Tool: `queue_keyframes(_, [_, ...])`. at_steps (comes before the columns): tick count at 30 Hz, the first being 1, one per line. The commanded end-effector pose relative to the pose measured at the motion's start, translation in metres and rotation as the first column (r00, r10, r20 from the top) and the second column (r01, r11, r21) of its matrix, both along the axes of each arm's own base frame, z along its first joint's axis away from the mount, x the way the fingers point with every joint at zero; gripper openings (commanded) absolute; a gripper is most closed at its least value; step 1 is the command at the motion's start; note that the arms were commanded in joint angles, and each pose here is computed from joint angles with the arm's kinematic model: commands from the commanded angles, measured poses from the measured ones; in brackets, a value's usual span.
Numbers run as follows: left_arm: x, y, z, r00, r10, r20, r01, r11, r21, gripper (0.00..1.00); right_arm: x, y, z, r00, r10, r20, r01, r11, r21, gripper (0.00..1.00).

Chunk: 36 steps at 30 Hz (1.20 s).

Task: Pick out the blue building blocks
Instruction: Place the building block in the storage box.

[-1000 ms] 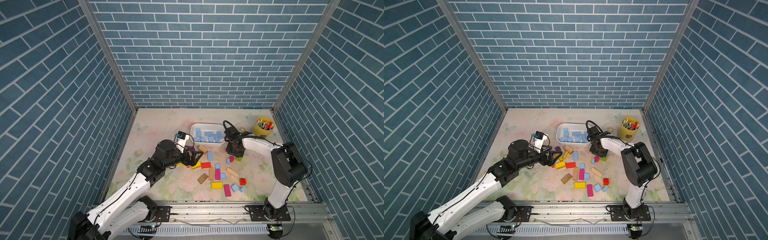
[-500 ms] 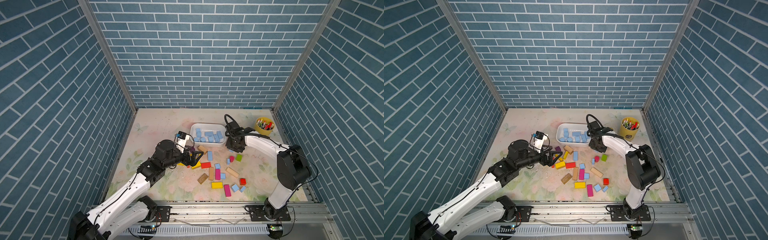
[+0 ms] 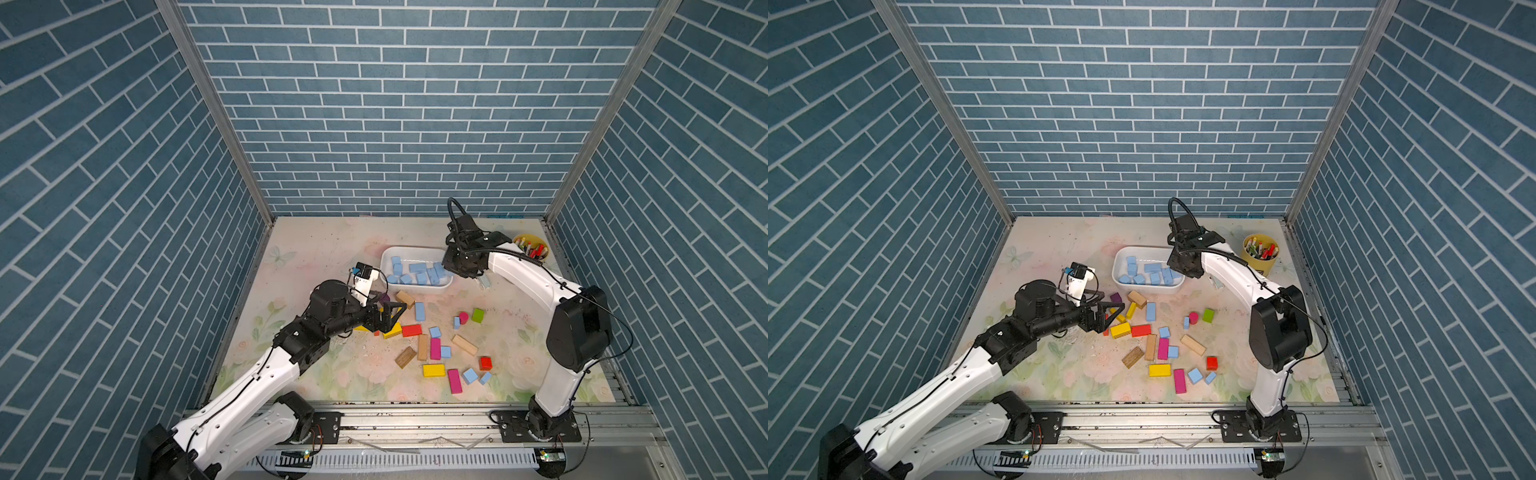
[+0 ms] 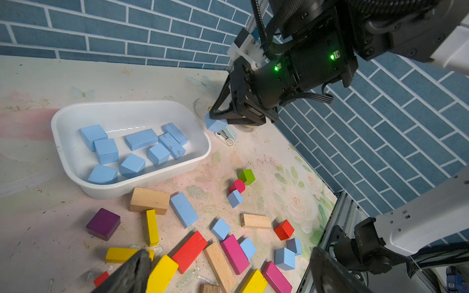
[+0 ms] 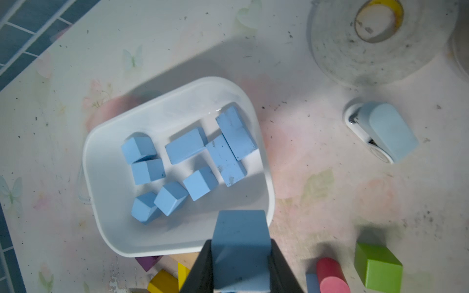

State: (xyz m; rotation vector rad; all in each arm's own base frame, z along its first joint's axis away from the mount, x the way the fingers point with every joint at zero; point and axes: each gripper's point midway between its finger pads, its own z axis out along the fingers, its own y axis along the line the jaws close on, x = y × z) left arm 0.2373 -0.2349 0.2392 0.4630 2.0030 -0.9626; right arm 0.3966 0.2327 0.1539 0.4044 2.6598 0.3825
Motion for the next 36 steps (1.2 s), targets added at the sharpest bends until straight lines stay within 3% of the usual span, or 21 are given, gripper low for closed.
queue_keyframes(1, [0.0,0.002,0.0,1.0,0.004,0.022,-0.004,1.0,0.003,0.99,0.003,0.016,-0.01,0.997,0.056,-0.051,-0.056,0.998,-0.003,0.06])
queue_keyframes(18, [0.0,0.005,-0.002,1.0,0.014,0.023,-0.015,1.0,0.012,0.99,0.05,0.102,-0.058,0.957,0.25,-0.151,-0.246,0.968,0.043,0.11])
queue_keyframes(27, [0.0,0.005,-0.003,1.0,0.015,0.021,-0.016,1.0,0.015,0.99,0.065,0.123,-0.081,0.956,0.248,-0.158,-0.234,0.967,0.101,0.15])
queue_keyframes(36, [0.0,0.005,-0.004,1.0,0.016,0.02,-0.016,1.0,0.015,0.99,0.077,0.141,-0.092,0.961,0.234,-0.146,-0.208,0.963,0.171,0.29])
